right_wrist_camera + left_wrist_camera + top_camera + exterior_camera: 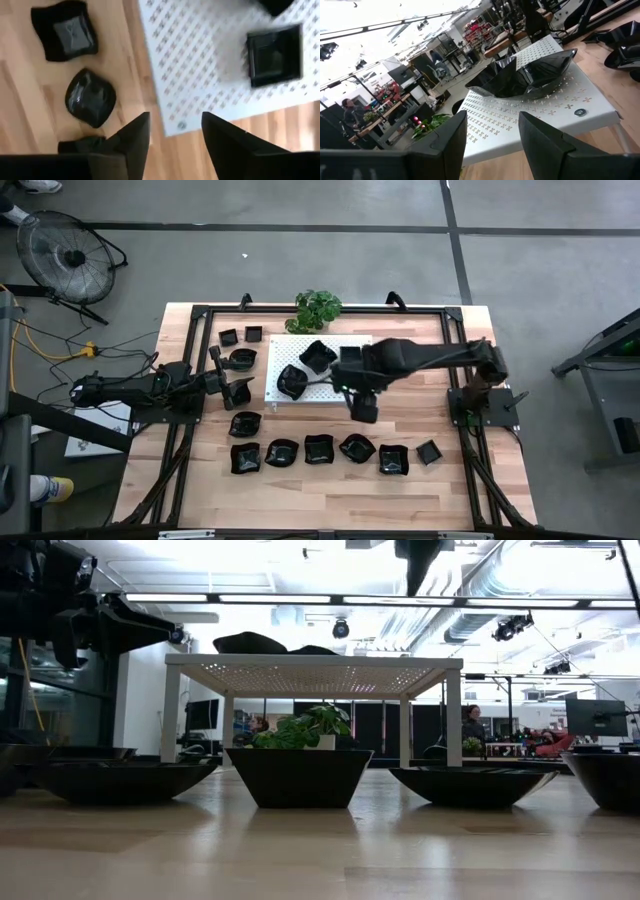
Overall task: Pick & Place Mini shaped plates
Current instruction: Stack the square plate on top of the square plates on the shelf
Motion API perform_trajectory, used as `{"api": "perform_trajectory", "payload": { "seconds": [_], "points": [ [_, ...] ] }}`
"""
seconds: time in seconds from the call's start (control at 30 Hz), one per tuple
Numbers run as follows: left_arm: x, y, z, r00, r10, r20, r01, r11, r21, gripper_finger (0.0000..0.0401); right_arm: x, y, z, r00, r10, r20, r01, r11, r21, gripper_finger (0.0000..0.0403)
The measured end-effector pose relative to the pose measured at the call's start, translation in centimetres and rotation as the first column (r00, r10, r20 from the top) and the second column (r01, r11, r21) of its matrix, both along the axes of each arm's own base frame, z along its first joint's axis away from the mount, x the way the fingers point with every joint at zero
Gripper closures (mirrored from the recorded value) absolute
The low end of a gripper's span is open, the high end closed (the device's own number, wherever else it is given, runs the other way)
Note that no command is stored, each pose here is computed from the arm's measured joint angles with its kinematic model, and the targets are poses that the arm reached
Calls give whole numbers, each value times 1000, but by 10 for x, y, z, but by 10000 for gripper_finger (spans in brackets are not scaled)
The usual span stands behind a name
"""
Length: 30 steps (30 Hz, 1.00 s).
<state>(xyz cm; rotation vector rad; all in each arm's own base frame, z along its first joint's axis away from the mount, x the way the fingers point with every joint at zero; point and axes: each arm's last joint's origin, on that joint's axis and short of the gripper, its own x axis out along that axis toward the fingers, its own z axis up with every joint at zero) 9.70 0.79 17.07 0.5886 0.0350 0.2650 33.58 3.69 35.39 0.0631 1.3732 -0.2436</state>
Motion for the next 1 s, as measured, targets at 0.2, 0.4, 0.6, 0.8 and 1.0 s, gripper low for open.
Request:
{"api": "perform_trajectory", "payload": {
  "seconds": [0.2, 0.4, 0.6, 0.8, 1.0],
  "points": [
    [0, 0, 0, 1000, 0, 0, 0, 1000, 0, 226, -45, 5, -30, 990, -136, -41, 139, 987, 82, 222],
    [0, 0, 0, 1000, 0, 0, 0, 1000, 0, 226, -85, 8, -66, 964, -261, -50, 265, 934, 242, 222],
    [0, 0, 0, 1000, 0, 0, 0, 1000, 0, 226, -121, 13, -97, 899, -402, -174, 438, 831, 343, 222],
    [0, 0, 0, 1000, 1, 0, -1, 1000, 0, 226, -144, 16, -129, 925, -266, -273, 359, 848, 390, 222],
    [0, 0, 0, 1000, 1, 0, -1, 1000, 0, 226, -159, 19, -164, 967, -4, -254, 112, 905, 411, 222]
  ]
}}
